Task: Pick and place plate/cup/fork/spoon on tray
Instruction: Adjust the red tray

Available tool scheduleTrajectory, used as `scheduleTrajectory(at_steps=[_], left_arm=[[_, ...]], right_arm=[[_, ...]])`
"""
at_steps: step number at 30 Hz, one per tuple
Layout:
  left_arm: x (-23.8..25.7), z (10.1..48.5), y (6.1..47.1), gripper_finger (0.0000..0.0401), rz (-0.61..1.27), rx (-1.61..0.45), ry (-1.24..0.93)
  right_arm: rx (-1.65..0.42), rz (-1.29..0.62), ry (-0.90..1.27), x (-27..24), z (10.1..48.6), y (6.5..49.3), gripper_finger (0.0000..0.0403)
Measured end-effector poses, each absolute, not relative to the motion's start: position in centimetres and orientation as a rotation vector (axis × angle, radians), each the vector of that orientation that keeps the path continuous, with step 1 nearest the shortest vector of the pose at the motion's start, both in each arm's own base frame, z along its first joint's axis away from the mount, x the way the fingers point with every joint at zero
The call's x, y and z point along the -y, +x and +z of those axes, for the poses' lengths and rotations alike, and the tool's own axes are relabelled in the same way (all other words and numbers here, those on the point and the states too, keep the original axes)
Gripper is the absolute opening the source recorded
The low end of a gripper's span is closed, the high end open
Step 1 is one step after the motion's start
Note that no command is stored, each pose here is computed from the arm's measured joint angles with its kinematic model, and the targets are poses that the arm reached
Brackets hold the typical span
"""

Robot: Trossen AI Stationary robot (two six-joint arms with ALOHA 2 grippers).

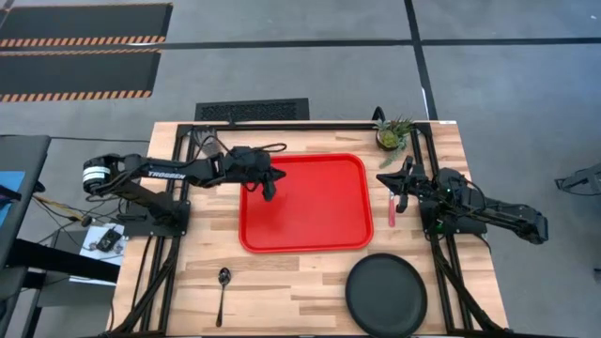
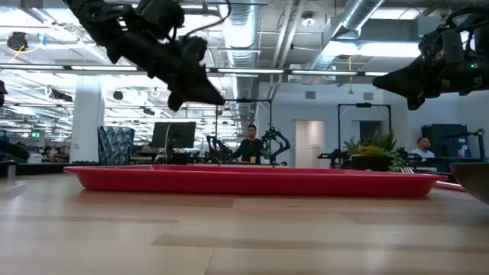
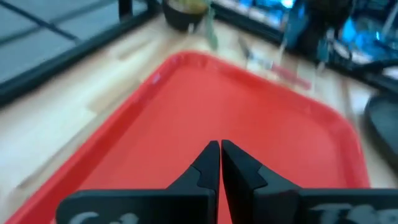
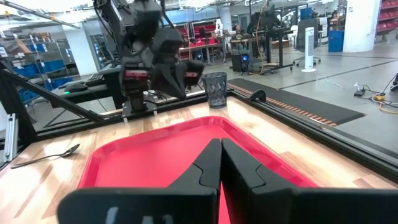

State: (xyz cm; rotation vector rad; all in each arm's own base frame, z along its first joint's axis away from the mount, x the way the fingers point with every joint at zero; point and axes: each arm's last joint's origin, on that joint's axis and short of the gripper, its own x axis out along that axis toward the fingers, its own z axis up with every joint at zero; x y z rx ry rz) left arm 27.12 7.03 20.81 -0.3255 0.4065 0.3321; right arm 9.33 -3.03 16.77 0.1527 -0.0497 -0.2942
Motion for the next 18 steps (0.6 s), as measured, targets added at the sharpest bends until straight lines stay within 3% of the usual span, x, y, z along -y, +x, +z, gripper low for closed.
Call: scheduleTrajectory(at_steps=[6, 18], left_arm=[[-4.9, 20.6, 27.9, 0.0006, 0.485, -0.368, -0.266], [-4.6, 20.7, 28.1, 0.0003, 0.373, -0.337, -0.537]], right_arm=[[0.050, -0.294, 0.152, 3.0, 16.8, 9.3, 0.0033], [0.050, -0.294, 0.152, 3.0, 16.8, 9.3, 0.0033]])
